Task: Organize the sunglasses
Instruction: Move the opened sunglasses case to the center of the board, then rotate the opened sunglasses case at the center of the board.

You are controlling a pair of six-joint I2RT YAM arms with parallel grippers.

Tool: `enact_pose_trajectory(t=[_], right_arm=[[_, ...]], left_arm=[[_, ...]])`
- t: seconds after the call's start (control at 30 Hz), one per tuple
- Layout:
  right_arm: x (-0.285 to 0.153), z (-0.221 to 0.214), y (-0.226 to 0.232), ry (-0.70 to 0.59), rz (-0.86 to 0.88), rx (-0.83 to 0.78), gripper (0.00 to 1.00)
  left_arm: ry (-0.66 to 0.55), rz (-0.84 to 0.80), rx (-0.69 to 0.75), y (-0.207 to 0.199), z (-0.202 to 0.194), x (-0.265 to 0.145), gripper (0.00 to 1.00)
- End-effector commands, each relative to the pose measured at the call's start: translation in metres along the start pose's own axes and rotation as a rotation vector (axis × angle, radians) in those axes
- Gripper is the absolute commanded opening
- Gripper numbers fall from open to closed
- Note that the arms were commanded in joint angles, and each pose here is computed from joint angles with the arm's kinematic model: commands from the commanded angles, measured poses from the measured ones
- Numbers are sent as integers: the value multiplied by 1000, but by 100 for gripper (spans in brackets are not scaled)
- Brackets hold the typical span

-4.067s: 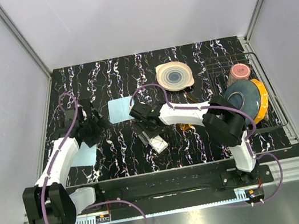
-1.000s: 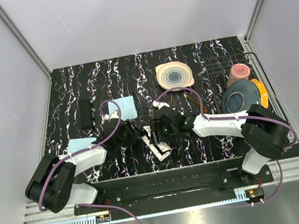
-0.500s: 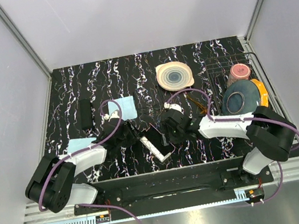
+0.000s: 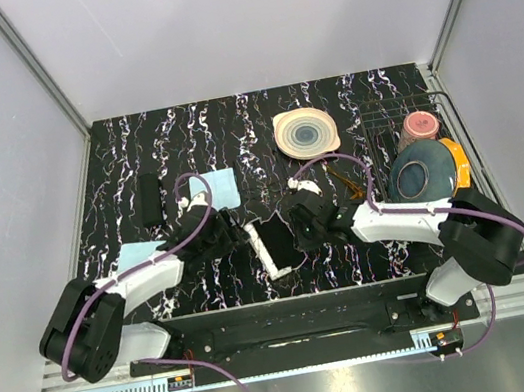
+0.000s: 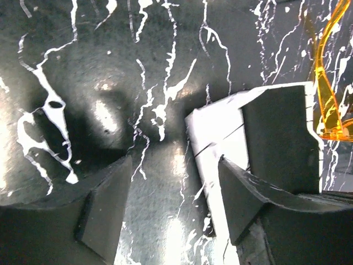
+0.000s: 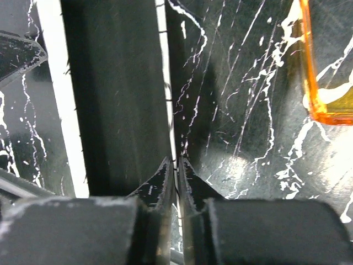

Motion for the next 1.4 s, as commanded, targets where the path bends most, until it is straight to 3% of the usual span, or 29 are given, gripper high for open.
enact_pose_trajectory(t=[0.0,0.07,0.3,0.57,0.63,0.77,0.83,0.87,1.0,1.2,1.37], right_arm=[[0,6,6,-20,38,14,7],[0,5,7,-20,46,26,0],[-5,10,10,-72,64,196,0],[-7,23,31,-165,68,477,0],[-3,22,38,-163,60,529,0],[4,29,67,-156,75,557,0],[12,23,75,-142,64,572,7],[12,25,86,-145,92,574,17],[15,20,105,-124,138,569,39],[5,26,86,-208,73,516,52],[-2,30,62,-281,-12,333,64]], left_arm=[[-51,35,36,2,14,-14,73],[-78,22,35,-1,20,-22,76],[-125,3,15,-1,25,-48,79],[-112,-114,-115,4,-4,-59,79],[-101,-121,-109,4,-9,-59,75],[-77,-133,-94,2,-19,-59,59],[-65,-128,-90,5,-26,-57,54],[-62,-121,-90,6,-27,-55,53],[-47,-90,-92,16,-35,-51,51],[-66,-69,-100,21,-34,-54,51],[-58,-72,-96,20,-36,-53,60]])
Point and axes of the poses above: each gripper's point midway between its finger pads, its own x axis out along the fingers, its own y axis along the line the jaws close on, z = x × y, the point moved 1 cm from there along -x, back along the fingers, and after that the axes turned 7 degrees about -x, right-handed, at the moved point
